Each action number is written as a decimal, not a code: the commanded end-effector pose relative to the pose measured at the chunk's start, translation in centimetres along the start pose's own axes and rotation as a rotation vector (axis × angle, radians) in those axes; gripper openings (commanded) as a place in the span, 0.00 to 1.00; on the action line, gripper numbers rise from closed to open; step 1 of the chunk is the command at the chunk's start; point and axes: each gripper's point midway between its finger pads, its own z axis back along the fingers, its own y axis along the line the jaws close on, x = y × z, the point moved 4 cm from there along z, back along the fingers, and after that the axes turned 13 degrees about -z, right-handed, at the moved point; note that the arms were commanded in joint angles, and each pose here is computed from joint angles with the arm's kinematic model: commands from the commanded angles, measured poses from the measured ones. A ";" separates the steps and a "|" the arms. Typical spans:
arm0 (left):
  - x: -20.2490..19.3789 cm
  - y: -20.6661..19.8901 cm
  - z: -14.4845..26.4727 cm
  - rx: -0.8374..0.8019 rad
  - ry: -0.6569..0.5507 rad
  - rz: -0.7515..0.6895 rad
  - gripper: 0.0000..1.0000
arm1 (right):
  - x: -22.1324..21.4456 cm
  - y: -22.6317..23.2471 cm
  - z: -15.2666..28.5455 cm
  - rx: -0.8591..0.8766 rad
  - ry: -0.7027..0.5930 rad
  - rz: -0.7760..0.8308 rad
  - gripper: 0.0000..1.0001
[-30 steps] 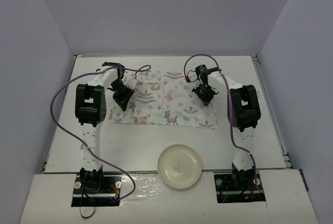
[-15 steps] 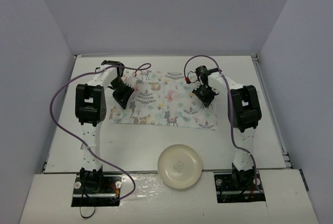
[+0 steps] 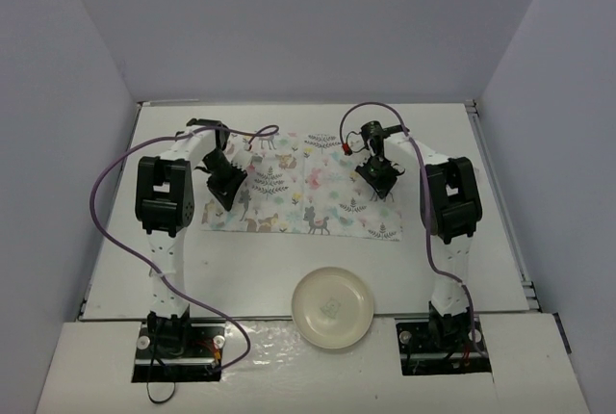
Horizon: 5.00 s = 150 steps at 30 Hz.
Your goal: Set the dinner table for one person
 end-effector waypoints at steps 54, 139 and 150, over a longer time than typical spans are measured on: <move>-9.4 -6.2 12.4 0.552 -0.154 0.151 0.47 | -11.1 16.2 9.4 0.727 0.151 0.349 0.59; -7.5 -8.0 10.5 0.403 -0.014 -0.012 0.46 | 19.3 8.8 10.7 0.444 -0.544 0.138 0.00; -6.7 -6.9 10.4 0.400 0.026 -0.024 0.46 | 21.0 6.0 10.3 0.362 -0.657 0.066 0.00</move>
